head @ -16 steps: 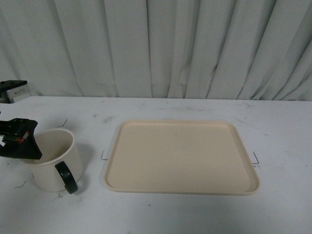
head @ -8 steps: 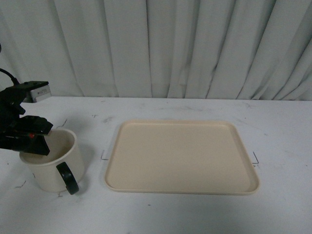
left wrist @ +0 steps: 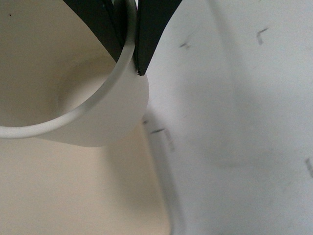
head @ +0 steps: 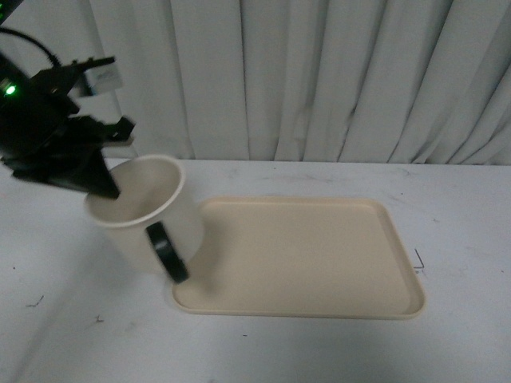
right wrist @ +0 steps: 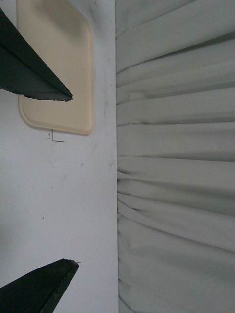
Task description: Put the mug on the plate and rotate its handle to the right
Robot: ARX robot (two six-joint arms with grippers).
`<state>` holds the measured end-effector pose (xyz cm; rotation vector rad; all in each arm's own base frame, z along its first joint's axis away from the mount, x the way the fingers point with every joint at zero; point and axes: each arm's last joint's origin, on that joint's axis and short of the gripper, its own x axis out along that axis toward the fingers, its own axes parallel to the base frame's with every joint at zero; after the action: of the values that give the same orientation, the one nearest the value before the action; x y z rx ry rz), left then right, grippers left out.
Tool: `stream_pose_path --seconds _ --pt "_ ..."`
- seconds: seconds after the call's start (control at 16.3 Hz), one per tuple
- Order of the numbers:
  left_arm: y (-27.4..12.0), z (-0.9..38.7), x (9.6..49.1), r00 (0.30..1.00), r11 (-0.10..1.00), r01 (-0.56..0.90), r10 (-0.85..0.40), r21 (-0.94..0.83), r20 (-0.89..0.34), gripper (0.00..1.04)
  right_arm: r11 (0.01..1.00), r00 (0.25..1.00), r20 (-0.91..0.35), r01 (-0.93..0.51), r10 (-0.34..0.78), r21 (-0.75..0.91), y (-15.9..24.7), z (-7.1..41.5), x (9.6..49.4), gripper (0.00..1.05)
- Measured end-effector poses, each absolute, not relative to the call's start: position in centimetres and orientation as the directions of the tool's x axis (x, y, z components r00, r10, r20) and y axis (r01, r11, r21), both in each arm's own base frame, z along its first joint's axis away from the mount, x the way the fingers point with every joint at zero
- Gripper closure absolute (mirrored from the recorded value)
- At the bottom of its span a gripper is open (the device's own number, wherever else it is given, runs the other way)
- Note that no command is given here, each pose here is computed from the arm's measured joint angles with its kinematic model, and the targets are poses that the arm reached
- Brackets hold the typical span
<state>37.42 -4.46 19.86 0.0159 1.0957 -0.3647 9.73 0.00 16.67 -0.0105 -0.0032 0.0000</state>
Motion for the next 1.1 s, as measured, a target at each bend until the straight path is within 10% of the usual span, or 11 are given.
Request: stream_pose_path --seconds 0.37,0.8,1.1 --pt "-15.8 18.9 41.3 0.315 0.866 0.444 -0.392 -0.231 -0.864 1.02 1.000 1.000 0.003 0.000 0.000 -0.010 0.0 16.7 9.7 0.06" --pt "-18.4 13.6 43.0 0.266 0.882 0.447 -0.292 -0.150 -0.919 1.01 1.000 1.000 0.003 0.000 0.000 -0.010 0.0 16.7 9.7 0.06" --pt "-18.6 15.1 40.8 0.293 0.811 0.547 -0.419 -0.209 -0.859 0.41 1.000 1.000 0.003 0.000 0.000 -0.010 0.0 16.7 9.7 0.06"
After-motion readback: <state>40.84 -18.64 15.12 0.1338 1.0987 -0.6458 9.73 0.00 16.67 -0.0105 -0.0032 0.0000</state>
